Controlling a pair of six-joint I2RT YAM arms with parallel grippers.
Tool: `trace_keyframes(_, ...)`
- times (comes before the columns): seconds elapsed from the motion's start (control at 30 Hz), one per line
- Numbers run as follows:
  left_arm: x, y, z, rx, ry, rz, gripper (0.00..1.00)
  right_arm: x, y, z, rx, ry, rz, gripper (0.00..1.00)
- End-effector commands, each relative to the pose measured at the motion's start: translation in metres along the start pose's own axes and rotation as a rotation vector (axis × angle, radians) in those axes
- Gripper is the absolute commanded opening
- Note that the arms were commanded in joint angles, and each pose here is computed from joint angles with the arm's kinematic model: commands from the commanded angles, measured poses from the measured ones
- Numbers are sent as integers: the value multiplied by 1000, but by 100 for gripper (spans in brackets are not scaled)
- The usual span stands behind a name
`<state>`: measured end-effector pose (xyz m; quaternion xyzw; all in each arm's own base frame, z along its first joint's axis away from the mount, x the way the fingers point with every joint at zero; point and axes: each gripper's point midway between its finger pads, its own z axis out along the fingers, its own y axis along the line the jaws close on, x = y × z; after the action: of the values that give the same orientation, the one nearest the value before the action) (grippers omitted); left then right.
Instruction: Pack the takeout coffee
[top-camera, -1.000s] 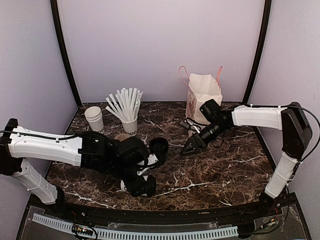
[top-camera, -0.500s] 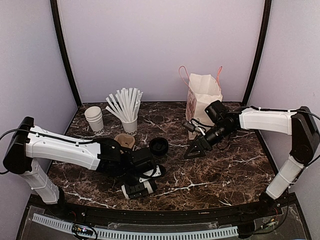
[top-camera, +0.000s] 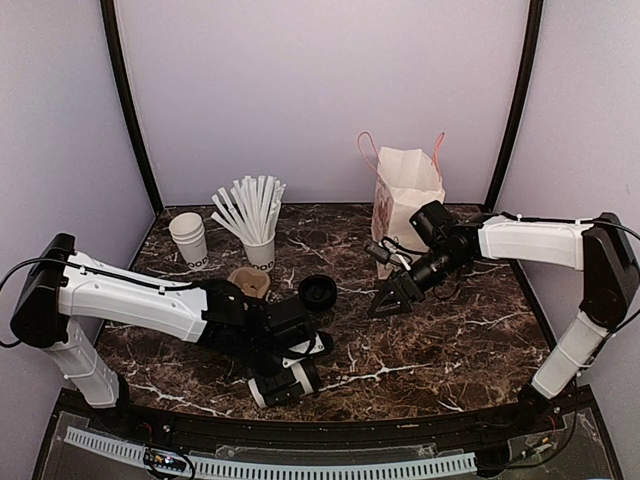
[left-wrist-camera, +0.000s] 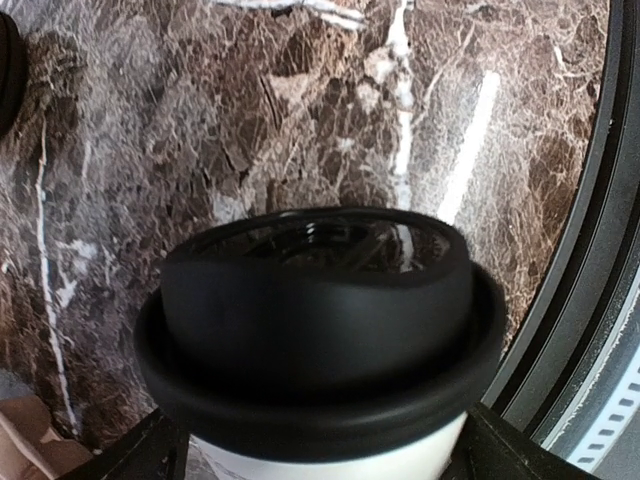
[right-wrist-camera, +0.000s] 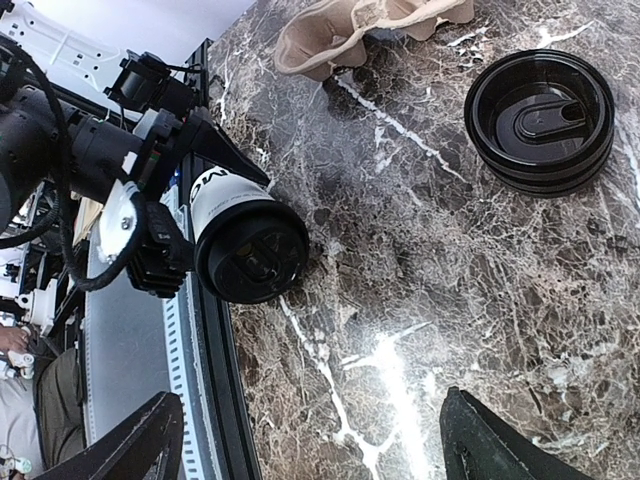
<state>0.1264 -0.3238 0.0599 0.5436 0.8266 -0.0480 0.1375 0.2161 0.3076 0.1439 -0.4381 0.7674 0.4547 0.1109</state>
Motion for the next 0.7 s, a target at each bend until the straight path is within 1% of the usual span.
trace_keyframes(0.0,9,0,3,25,17,-72,94,-6,0,2,-22,-15,-20,91)
trace_keyframes(0.13,14,0,11,29,48,-82,94,-6,0,2,-23,-14,-21,91)
trace_keyframes(0.23,5,-1,10,35,10,-78,92,-5,-2,3,-19,-12,-18,90)
trace_keyframes(0.27,3,-2,9,40,-3,-71,89,-5,-2,3,-19,-10,-18,90)
trace_keyframes(0.33,-10,-3,6,47,-56,-59,86,-4,-2,3,-19,-7,-17,90)
trace_keyframes(0.5,-40,6,-9,3,-188,-36,83,-7,2,-1,-21,-9,-35,89)
trace_keyframes(0.63,-73,17,-21,-45,-344,-27,81,-10,2,-9,-12,-22,-44,89)
trace_keyframes(0.67,-84,23,-24,-73,-403,-36,81,-11,1,-12,-10,-28,-46,89)
